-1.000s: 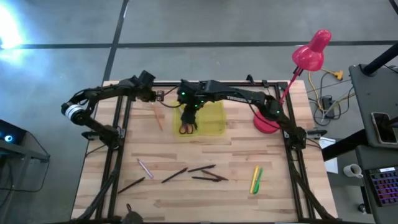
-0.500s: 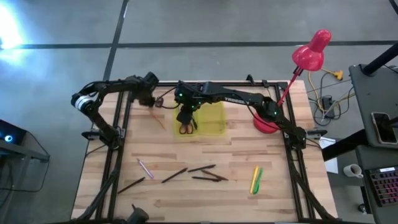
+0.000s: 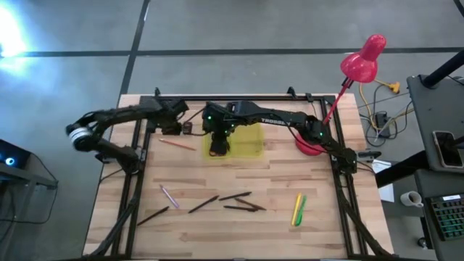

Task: Pick & place school supplies into a supply box
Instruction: Put the orange pencil into the supply box

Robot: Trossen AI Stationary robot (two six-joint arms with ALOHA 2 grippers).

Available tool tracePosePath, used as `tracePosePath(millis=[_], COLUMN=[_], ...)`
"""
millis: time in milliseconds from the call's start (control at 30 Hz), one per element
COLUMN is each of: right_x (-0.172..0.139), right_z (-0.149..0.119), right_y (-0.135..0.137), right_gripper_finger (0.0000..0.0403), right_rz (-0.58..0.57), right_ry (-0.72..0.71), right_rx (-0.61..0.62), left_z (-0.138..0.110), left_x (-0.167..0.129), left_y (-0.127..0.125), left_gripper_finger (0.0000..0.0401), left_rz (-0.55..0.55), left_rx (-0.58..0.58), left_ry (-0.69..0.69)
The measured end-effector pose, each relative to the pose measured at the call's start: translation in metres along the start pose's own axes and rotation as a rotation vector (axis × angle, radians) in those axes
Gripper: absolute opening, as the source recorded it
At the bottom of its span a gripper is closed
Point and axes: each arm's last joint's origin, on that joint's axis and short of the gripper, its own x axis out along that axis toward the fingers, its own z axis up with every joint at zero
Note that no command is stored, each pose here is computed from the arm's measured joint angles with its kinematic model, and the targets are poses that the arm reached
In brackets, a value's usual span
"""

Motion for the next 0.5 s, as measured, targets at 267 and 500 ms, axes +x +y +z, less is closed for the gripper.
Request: tracePosePath(millis=[267,500], right_x=[0.003,0.020], right_z=[0.003,0.005], right_y=[0.012,0.026], right_gripper_finger=[0.0038,0.0009], right_rz=[-0.001,-0.033], right_ry=[-0.030,-0.045], right_rx=[-0.143,-0.280], left_z=[-0.041,-0.061], left_x=[-0.045,-0.025], left_y=[0.013,0.047], left_gripper_finger=[0.0022,0.0022], left_rz=[-0.179,-0.221], left_rx=[-0.197,-0.341], left_ry=[-0.236,-0.257])
